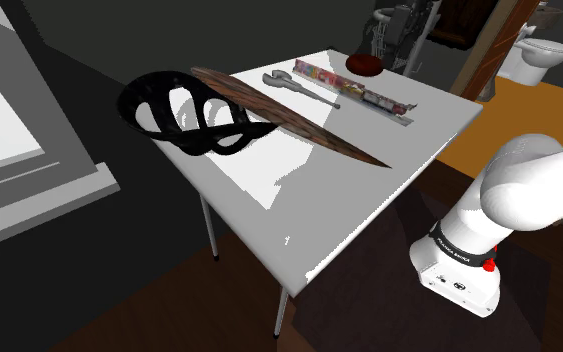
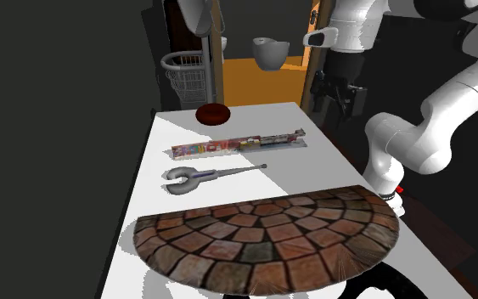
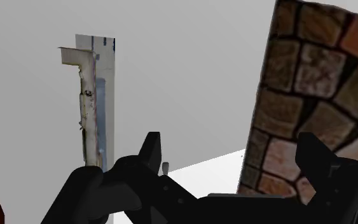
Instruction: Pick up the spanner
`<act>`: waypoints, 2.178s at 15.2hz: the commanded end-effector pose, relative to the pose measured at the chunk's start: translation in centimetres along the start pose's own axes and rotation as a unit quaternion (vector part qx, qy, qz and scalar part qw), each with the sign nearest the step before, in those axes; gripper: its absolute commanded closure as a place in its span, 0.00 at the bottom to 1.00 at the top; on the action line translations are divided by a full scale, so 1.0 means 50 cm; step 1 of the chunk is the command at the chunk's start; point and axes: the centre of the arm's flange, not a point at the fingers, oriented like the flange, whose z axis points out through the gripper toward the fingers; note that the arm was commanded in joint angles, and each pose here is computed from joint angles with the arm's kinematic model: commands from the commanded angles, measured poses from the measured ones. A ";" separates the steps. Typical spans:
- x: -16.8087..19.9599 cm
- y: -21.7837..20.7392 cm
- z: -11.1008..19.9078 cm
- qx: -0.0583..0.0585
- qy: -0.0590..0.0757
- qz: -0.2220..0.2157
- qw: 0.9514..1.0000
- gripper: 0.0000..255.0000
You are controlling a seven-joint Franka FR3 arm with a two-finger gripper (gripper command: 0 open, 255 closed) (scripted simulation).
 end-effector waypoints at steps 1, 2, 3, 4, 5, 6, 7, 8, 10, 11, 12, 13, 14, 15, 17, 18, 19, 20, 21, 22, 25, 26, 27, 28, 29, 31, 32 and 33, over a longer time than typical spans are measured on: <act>0.000 0.000 0.000 0.000 0.000 0.000 1.000 0.00; 0.023 0.005 0.012 -0.001 0.000 0.001 1.000 0.00; 0.045 0.010 0.024 -0.001 0.001 0.002 1.000 0.00; 0.068 0.016 0.035 -0.002 0.001 0.003 1.000 0.00; 0.091 0.021 0.047 -0.003 0.001 0.004 1.000 0.00; 0.113 0.027 0.059 -0.003 0.002 0.005 1.000 0.00; 0.136 0.032 0.070 -0.004 0.002 0.006 1.000 0.00; 0.159 0.038 0.082 -0.005 0.003 0.007 1.000 0.00; 0.204 0.049 0.105 -0.006 0.003 0.009 1.000 0.00; 0.227 0.055 0.117 -0.007 0.004 0.010 1.000 0.00; 0.250 0.061 0.128 -0.008 0.004 0.011 1.000 0.00; 0.272 0.067 0.140 -0.008 0.004 0.012 1.000 0.00; 0.295 0.072 0.151 -0.009 0.005 0.013 1.000 0.00; 0.318 0.078 0.163 -0.010 0.005 0.014 1.000 0.00; 0.363 0.091 0.186 -0.011 0.006 0.016 1.000 0.00; 0.386 0.097 0.197 -0.012 0.006 0.017 1.000 0.00; 0.408 0.103 0.209 -0.013 0.007 0.018 1.000 0.00; 0.431 0.109 0.220 -0.013 0.007 0.019 1.000 0.00; 0.454 0.116 0.231 -0.014 0.007 0.020 1.000 0.00; 0.476 0.122 0.243 -0.015 0.008 0.021 1.000 0.00; 0.528 0.137 0.268 -0.016 0.009 0.023 1.000 0.00; 0.528 0.137 0.279 -0.016 0.009 0.023 1.000 0.00; 0.527 0.137 0.289 -0.016 0.009 0.023 1.000 0.00; 0.528 0.138 0.300 -0.016 0.009 0.023 1.000 0.00; 0.528 0.138 0.310 -0.016 0.009 0.023 1.000 0.00; 0.528 0.139 0.331 -0.016 0.009 0.023 1.000 0.00; 0.528 0.139 0.348 -0.016 0.009 0.023 1.000 0.00; 0.527 0.139 0.348 -0.016 0.009 0.023 1.000 0.00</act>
